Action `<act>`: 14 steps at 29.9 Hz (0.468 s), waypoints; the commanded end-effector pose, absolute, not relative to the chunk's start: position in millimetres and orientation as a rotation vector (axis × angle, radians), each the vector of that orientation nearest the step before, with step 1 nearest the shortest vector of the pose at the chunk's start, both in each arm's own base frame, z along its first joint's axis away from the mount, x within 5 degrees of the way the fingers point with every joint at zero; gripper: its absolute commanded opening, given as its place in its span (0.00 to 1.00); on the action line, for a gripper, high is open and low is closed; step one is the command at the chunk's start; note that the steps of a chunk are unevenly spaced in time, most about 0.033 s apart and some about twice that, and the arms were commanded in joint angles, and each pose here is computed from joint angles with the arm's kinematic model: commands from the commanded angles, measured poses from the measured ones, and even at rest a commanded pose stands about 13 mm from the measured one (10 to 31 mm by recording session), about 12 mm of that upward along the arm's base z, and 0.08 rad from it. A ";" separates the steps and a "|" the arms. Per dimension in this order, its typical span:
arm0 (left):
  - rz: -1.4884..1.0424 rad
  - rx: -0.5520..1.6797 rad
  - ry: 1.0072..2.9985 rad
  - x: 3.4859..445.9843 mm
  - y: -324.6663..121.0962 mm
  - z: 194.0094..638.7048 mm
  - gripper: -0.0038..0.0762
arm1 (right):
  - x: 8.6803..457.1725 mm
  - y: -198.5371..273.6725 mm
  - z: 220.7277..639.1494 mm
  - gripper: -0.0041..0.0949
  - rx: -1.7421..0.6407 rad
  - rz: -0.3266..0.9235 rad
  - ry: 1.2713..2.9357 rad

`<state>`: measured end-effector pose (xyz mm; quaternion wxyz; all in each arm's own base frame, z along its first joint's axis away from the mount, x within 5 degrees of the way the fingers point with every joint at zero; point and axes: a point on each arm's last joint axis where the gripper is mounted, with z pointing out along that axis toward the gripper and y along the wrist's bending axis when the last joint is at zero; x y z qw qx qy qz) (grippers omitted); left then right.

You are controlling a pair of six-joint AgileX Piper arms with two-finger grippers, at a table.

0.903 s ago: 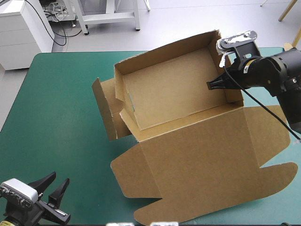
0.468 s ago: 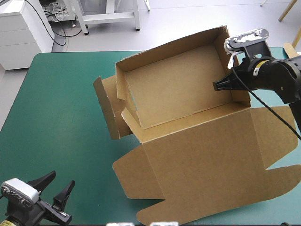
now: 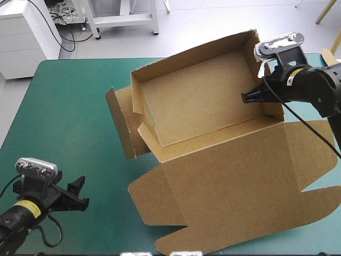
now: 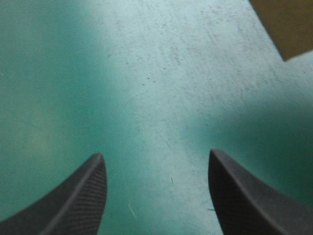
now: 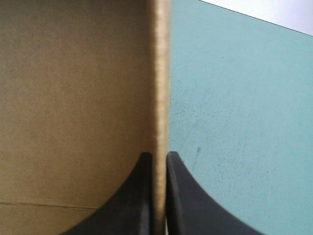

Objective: Fold the box

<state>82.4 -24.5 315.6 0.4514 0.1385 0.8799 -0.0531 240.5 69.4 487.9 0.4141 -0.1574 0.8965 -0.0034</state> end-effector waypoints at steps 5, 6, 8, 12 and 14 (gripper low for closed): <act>-0.093 0.314 2.237 134.9 -42.4 343.8 0.60 | 229.9 64.7 509.2 0.02 -0.369 0.005 2.129; -0.086 0.316 2.258 141.1 -44.9 344.8 0.60 | 229.9 64.7 509.2 0.02 -0.369 0.005 2.129; -0.076 0.319 2.280 152.0 -48.7 347.5 0.60 | 229.9 64.7 509.2 0.02 -0.369 0.005 2.129; -0.062 0.319 2.314 172.1 -55.4 349.5 0.60 | 229.9 64.7 509.2 0.02 -0.371 0.004 2.129; -0.042 0.285 2.335 182.3 -52.7 348.9 0.60 | 229.9 64.7 509.2 0.02 -0.371 0.004 2.129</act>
